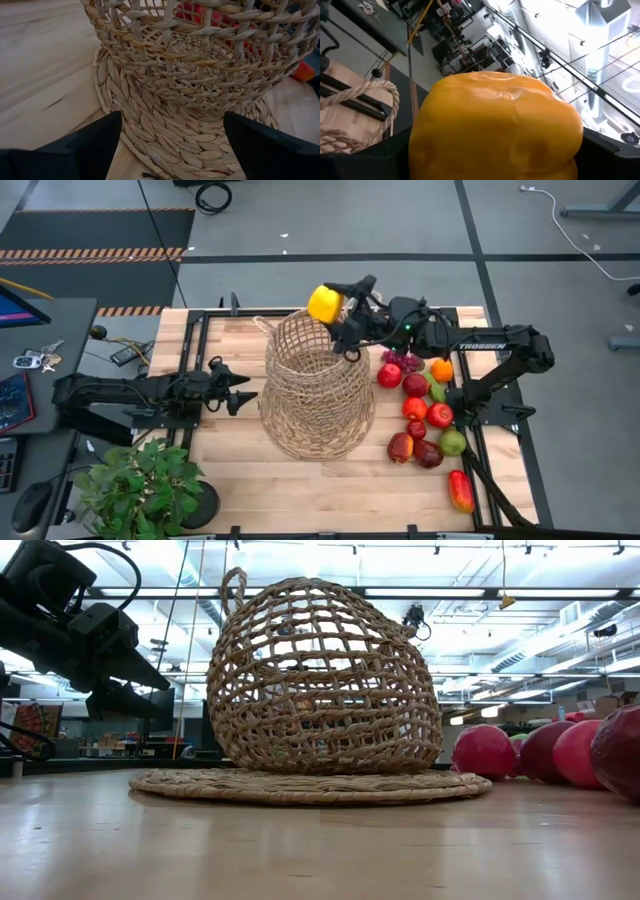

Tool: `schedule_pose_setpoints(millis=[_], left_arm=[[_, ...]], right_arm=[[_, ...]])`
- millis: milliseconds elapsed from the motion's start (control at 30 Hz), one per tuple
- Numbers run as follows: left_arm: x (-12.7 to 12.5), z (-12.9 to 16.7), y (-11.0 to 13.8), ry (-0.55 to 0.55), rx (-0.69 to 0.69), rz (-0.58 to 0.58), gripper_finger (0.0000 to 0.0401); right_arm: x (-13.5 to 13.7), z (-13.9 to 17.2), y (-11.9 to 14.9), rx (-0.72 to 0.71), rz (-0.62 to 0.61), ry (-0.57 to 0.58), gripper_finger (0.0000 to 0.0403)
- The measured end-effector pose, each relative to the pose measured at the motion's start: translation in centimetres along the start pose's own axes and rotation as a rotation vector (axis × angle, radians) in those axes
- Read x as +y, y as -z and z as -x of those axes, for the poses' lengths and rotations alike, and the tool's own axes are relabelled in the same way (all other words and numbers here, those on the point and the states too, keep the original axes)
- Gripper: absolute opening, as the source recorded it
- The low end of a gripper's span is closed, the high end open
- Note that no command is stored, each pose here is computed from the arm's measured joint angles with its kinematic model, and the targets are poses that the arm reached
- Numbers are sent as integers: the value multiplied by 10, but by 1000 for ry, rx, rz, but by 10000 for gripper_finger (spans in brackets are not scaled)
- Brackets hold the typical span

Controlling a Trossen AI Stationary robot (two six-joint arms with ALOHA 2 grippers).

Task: Build produce basket
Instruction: Put the bell pepper into the brown basket

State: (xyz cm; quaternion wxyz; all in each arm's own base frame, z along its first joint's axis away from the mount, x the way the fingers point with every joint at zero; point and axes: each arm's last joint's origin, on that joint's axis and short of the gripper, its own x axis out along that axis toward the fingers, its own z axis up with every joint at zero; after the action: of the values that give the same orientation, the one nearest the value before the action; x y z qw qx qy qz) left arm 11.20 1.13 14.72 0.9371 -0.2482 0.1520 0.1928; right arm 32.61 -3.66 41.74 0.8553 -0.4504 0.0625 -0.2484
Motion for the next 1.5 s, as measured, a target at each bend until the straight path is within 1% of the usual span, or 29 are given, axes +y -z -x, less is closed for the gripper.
schedule_pose_setpoints(millis=[33,67,100,167,300,400,467,567,700,767,933,1033,1100,1267,1500], left_arm=[[0,0,0,0,0,0,357],[0,0,0,0,0,0,357],[0,0,0,0,0,0,357],[0,0,0,0,0,0,357],[0,0,0,0,0,0,357],[0,0,0,0,0,0,357],[0,0,0,0,0,0,357],[0,0,0,0,0,0,357],[0,0,0,0,0,0,357],[0,0,0,0,0,0,357],[0,0,0,0,0,0,357],[0,0,0,0,0,0,357],[0,0,0,0,0,0,357],[0,0,0,0,0,0,357],[0,0,0,0,0,0,357]], right_arm=[[0,0,0,0,-13,1,352],[0,0,0,1,-50,3,352],[-1,0,0,4,-111,8,352],[-1,1,-1,30,-279,36,352],[-1,2,0,74,-680,106,352],[-1,3,2,90,-1028,155,352],[-2,5,2,78,-1251,165,352],[-5,6,0,33,-1574,140,352],[-4,6,-3,-7,-2005,52,352],[-5,6,-4,-24,-2184,36,352],[-6,6,-3,-41,-2561,41,352],[-7,6,-3,-49,-2697,41,352],[-7,6,-3,-49,-2736,38,352],[-6,6,-3,-39,-2725,12,352],[-6,6,-3,-38,-2723,9,352]])
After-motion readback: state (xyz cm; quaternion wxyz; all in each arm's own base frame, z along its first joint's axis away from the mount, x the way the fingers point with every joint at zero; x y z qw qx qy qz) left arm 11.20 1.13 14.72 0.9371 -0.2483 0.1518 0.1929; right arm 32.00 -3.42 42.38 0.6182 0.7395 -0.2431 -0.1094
